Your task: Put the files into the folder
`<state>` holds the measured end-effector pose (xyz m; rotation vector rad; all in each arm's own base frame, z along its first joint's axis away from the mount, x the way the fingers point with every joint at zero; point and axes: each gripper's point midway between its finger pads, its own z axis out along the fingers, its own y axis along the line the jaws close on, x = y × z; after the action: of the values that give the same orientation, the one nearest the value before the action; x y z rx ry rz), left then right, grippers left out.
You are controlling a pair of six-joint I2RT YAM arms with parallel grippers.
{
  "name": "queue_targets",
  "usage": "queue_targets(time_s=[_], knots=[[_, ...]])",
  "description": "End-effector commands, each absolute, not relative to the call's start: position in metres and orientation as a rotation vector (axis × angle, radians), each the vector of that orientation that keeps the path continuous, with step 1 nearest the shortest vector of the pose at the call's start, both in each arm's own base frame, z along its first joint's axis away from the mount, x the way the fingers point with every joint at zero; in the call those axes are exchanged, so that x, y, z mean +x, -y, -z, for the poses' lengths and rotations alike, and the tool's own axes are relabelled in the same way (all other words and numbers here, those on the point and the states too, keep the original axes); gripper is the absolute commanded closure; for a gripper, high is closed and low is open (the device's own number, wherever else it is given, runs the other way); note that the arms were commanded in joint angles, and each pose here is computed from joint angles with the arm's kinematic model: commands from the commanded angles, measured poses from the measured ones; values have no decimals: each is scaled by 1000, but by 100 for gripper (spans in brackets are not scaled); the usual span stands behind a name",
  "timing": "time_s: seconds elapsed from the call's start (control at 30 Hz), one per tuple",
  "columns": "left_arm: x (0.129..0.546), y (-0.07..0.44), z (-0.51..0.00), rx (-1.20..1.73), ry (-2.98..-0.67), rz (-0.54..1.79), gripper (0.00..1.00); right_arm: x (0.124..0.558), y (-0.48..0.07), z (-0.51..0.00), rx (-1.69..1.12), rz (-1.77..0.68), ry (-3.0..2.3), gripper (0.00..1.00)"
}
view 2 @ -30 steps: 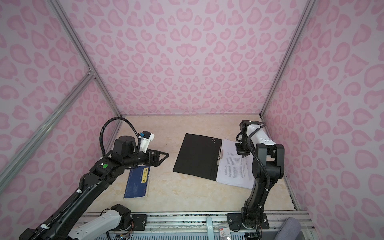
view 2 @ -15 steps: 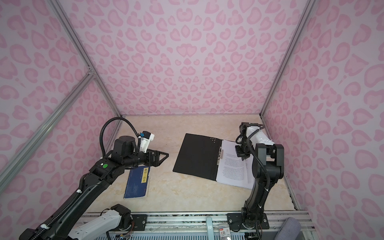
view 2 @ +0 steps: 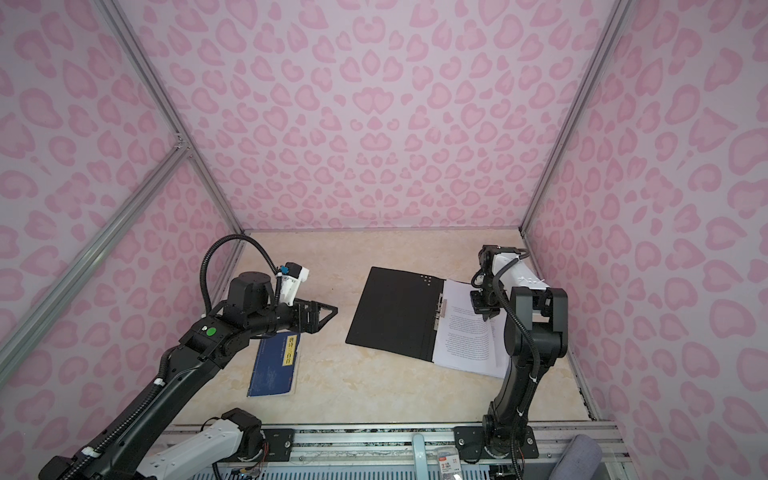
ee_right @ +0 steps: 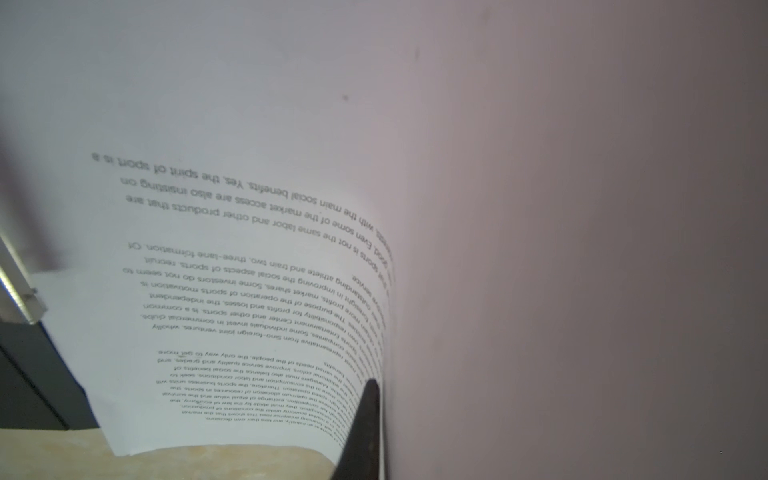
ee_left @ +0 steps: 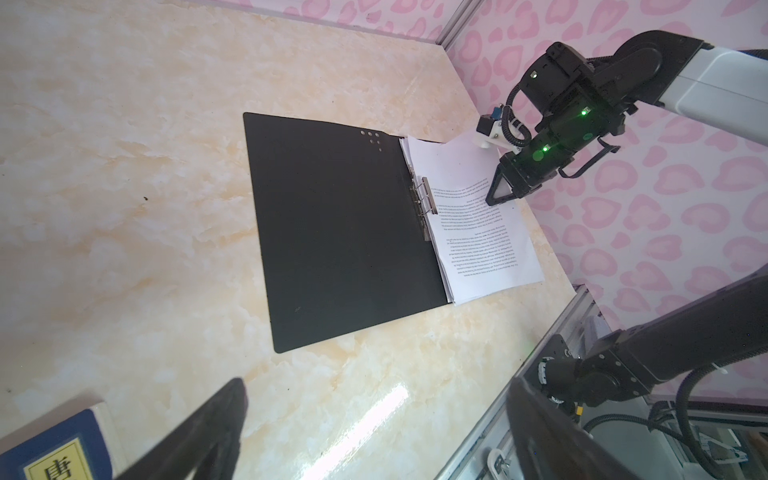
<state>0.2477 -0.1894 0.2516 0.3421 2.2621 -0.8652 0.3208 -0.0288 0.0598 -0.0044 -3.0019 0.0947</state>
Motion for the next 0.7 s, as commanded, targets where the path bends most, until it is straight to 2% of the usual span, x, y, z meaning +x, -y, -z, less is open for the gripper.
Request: queue_targets(time_s=[0.0, 0.03, 0.1, 0.13, 0.17, 0.47, 0.6, 0.67], knots=[[250, 191, -254, 352, -2245, 868, 2, 319, 29, -55, -23, -102, 2989, 71], [249, 191, -254, 353, -2245, 869, 2, 318, 30, -54, -24, -103, 2986, 66], [250, 190, -253, 352, -2246, 864, 2, 318, 30, -54, -36, -102, 2988, 44], [250, 190, -252, 351, -2249, 864, 2, 319, 30, -54, -43, -90, 2993, 7], [250, 190, -252, 351, -2249, 862, 2, 320, 30, -54, -54, -74, 3000, 1], [256, 183, -249, 304, -2261, 808, 2, 331, 53, -79, -281, -65, 3148, 1], [262, 176, -248, 229, -2263, 775, 2, 338, 85, -97, -557, -193, 3235, 1], [263, 178, -245, 226, -2267, 793, 2, 342, 86, -100, -708, -53, 3292, 1]])
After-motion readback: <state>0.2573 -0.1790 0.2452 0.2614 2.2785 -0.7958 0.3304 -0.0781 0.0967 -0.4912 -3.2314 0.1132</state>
